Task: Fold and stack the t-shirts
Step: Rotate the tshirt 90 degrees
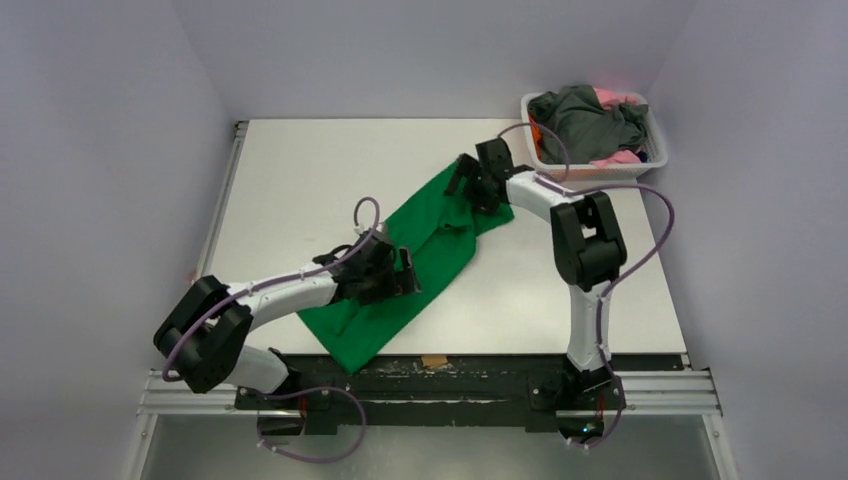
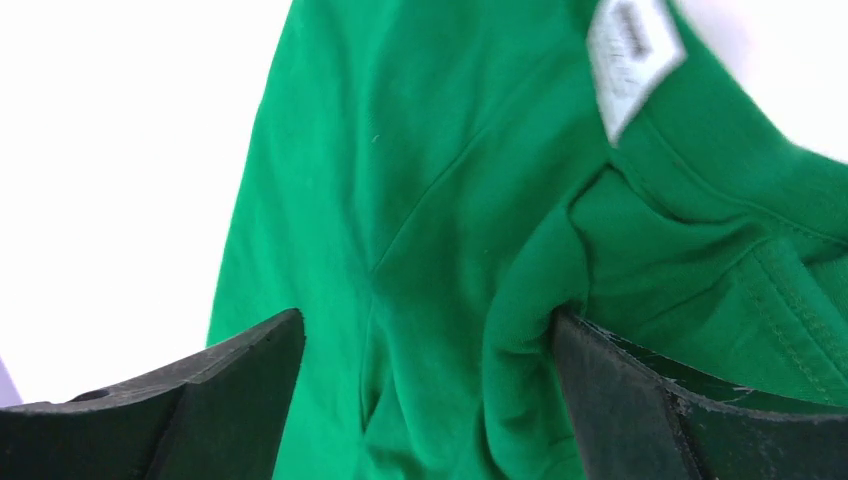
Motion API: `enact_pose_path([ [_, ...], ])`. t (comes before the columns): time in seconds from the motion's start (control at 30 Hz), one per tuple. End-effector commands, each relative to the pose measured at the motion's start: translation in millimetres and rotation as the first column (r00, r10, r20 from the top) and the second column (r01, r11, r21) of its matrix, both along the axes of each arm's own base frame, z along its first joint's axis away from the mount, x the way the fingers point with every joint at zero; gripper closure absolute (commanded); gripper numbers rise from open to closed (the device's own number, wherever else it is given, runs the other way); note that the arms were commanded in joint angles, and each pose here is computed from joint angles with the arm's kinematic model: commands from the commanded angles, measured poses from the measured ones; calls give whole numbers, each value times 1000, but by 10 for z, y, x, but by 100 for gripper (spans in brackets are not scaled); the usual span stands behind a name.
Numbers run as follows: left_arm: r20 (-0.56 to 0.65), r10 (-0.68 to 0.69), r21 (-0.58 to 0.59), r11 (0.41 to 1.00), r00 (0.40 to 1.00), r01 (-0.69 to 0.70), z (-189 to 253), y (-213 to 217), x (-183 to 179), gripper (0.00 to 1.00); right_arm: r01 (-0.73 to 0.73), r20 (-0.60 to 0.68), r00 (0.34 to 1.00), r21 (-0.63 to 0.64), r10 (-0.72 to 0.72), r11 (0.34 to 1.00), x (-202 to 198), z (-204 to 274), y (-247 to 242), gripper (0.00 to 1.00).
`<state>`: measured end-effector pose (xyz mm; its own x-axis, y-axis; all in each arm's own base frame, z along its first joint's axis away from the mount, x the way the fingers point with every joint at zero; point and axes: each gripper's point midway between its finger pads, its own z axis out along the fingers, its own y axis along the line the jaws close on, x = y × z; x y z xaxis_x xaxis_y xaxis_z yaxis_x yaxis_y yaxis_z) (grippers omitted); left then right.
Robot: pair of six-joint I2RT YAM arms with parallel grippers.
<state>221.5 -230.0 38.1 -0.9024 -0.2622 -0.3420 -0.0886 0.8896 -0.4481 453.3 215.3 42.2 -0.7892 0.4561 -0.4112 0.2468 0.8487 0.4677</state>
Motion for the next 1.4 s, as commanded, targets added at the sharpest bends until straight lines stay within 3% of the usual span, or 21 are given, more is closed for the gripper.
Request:
enact_pose_path([
  [0.0, -124, -52, -76, 996, 991, 43, -119, -484, -327, 0, -126, -94, 988, -28, 123, 992, 302, -494, 238, 9],
  [0.3, -177, -246, -148, 964, 953, 221, -344, -1558, -333, 0, -316, -23, 947, 137, 321, 939, 961, -840, 947, 9],
  [0.43, -168, -265, -133, 960, 949, 245, -355, -1732, -282, 0, -345, 64, 938, 106, 340, 933, 1144, -767, 981, 9],
  [0.73, -128, -228, 68, 969, 965, 238, -294, -1318, -249, 0, -216, 245, 944, -53, 222, 975, 1695, -31, 530, 5],
  [1.0, -110, -214, 240, 942, 971, 235, -314, -822, -286, 0, -163, 194, 965, -80, 176, 983, 1650, 127, -21, 5],
  [1.17, -73, -271, 212, 936, 960, 281, -128, -854, -290, 0, -177, 231, 952, -117, 200, 977, 1641, 475, -90, 5],
  [1.37, 56, -377, 75, 925, 924, 373, 467, -1155, -333, 0, -172, 355, 911, -138, 211, 975, 1614, 1333, -124, 3],
])
